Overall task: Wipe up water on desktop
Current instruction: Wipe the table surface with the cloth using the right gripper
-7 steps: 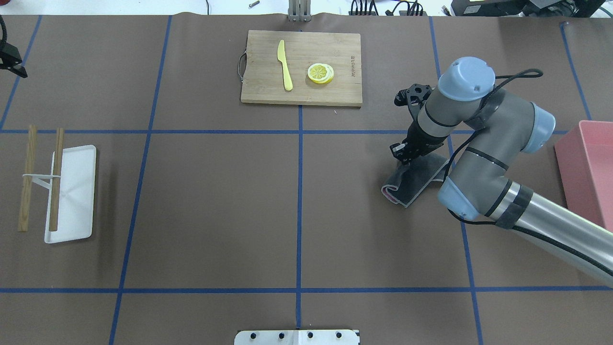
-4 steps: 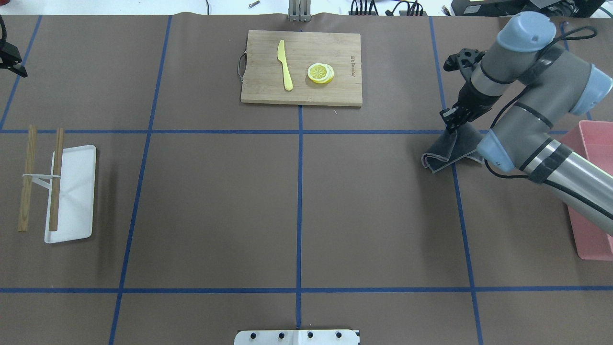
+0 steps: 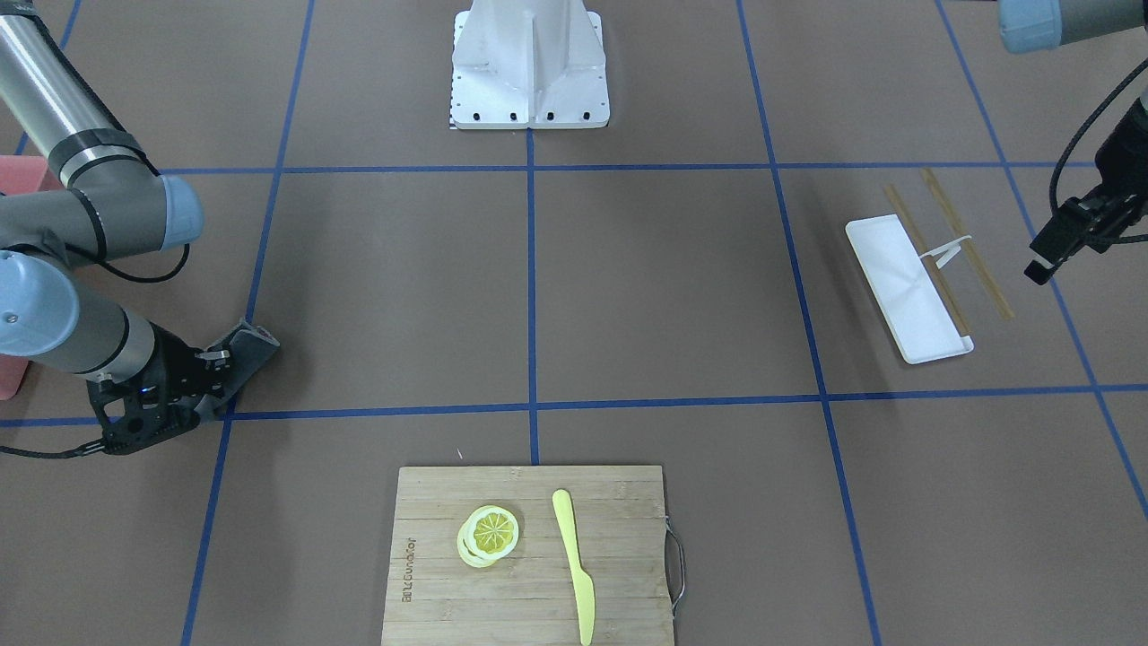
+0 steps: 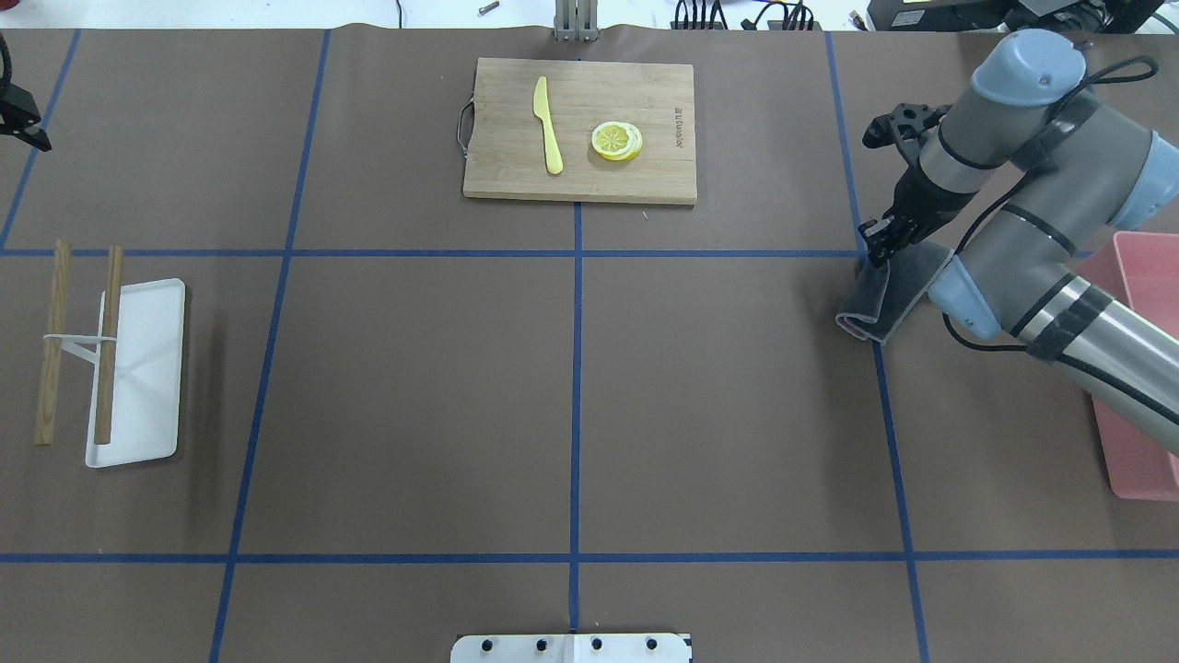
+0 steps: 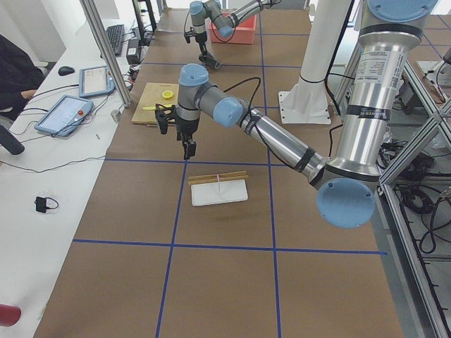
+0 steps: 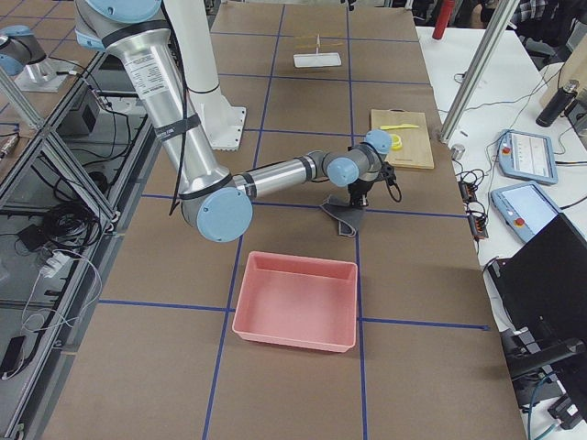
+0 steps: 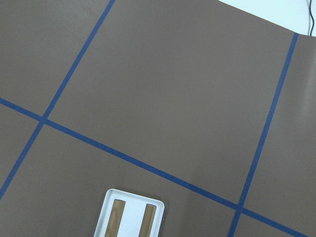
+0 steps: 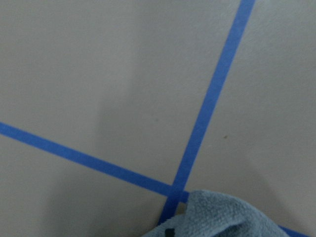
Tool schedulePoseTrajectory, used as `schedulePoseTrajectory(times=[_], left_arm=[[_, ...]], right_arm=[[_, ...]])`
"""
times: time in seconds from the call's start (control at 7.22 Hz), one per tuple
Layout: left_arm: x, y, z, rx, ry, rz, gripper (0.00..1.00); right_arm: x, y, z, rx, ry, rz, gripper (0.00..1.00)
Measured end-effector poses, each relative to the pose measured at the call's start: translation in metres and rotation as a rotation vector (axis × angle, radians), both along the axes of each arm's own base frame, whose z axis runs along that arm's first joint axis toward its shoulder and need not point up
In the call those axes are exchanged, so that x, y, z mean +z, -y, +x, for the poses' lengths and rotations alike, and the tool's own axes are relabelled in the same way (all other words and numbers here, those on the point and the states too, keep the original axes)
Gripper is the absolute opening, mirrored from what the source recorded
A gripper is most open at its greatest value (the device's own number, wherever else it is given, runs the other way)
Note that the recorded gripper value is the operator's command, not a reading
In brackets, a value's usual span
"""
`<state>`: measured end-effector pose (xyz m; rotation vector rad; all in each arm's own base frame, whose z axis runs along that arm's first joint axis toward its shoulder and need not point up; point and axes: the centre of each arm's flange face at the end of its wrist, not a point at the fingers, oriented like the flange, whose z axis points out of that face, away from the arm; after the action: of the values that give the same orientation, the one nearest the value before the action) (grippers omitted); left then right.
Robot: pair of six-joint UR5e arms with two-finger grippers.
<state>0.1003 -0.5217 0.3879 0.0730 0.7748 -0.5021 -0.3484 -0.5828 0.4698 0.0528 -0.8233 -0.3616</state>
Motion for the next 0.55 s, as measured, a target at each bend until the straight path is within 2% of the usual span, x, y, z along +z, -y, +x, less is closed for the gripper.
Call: schedulePoseTrajectory(times=[0.28, 0.55], left_arm=[[0.012, 0.000, 0.001, 0.005, 0.009, -0.016, 0.99], [0.021, 0.004, 0.001, 0.015, 0.016, -0.017, 0.99]], right_arm=[[-0.024, -0.056, -0.038, -0.005, 0.026, -0.042, 0.00], [-0.062, -0.136, -0.078, -0.008, 0.057, -0.104, 0.00]])
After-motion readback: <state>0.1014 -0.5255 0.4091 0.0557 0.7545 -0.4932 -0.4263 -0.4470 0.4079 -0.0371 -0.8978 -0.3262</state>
